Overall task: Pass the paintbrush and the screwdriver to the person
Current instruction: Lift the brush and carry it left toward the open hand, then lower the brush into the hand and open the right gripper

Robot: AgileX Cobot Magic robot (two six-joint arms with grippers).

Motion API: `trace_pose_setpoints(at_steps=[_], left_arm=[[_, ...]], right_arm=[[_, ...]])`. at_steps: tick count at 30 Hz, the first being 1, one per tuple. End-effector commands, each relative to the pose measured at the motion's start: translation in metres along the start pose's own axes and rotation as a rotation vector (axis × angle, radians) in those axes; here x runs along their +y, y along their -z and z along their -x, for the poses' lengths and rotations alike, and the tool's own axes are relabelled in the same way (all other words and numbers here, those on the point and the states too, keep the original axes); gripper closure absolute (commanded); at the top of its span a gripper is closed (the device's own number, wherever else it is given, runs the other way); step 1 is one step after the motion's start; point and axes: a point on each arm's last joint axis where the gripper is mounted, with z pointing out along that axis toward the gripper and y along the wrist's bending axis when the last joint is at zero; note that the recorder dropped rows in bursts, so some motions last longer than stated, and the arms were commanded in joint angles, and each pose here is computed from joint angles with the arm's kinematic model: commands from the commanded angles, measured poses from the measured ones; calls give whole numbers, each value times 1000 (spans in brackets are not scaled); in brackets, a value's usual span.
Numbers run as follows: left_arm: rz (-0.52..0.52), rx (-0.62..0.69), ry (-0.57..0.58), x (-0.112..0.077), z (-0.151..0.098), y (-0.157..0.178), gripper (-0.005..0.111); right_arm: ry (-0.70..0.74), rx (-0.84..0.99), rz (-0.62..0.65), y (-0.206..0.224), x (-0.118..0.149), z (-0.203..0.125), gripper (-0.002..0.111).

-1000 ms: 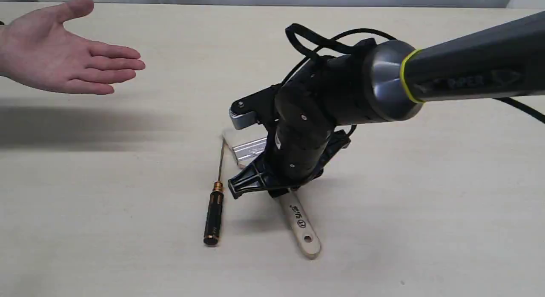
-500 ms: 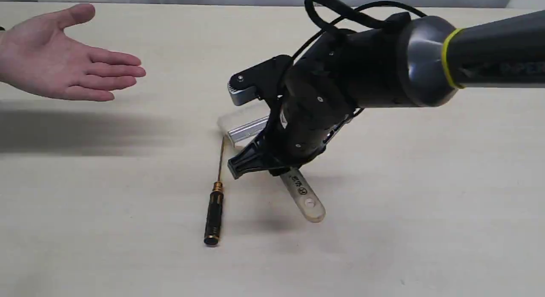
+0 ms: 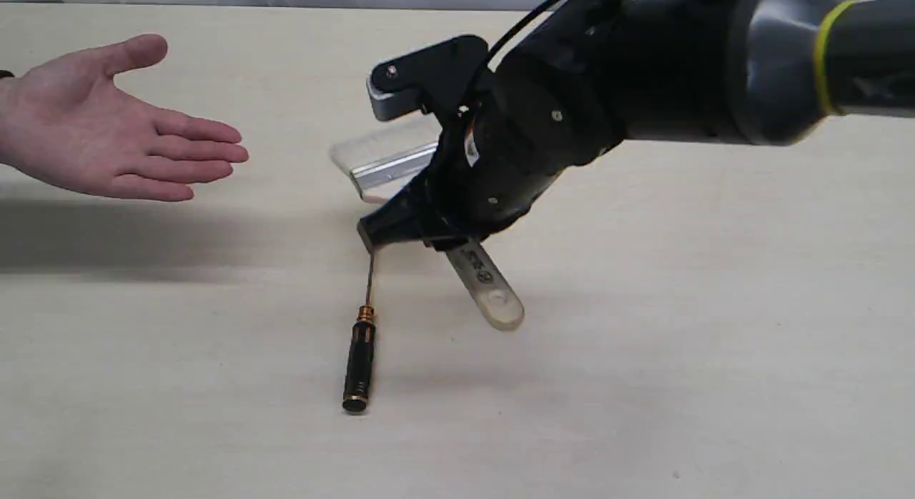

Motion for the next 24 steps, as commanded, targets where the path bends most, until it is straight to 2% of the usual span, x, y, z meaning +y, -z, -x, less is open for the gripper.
trace_pose_setpoints(at_steps=[1, 15, 17, 24], left_arm=[[-10, -10, 5, -1, 0, 0, 107], [-10, -11, 3, -1, 0, 0, 107], [-10, -11, 3, -1, 0, 0, 107], [-10, -11, 3, -1, 0, 0, 107]], right_arm=[[10, -88, 55, 26, 4, 17, 104], [44, -216, 200, 60, 22, 54, 104], [67, -221, 209, 57, 30, 59, 104], [180, -189, 258, 24, 82, 75, 104]])
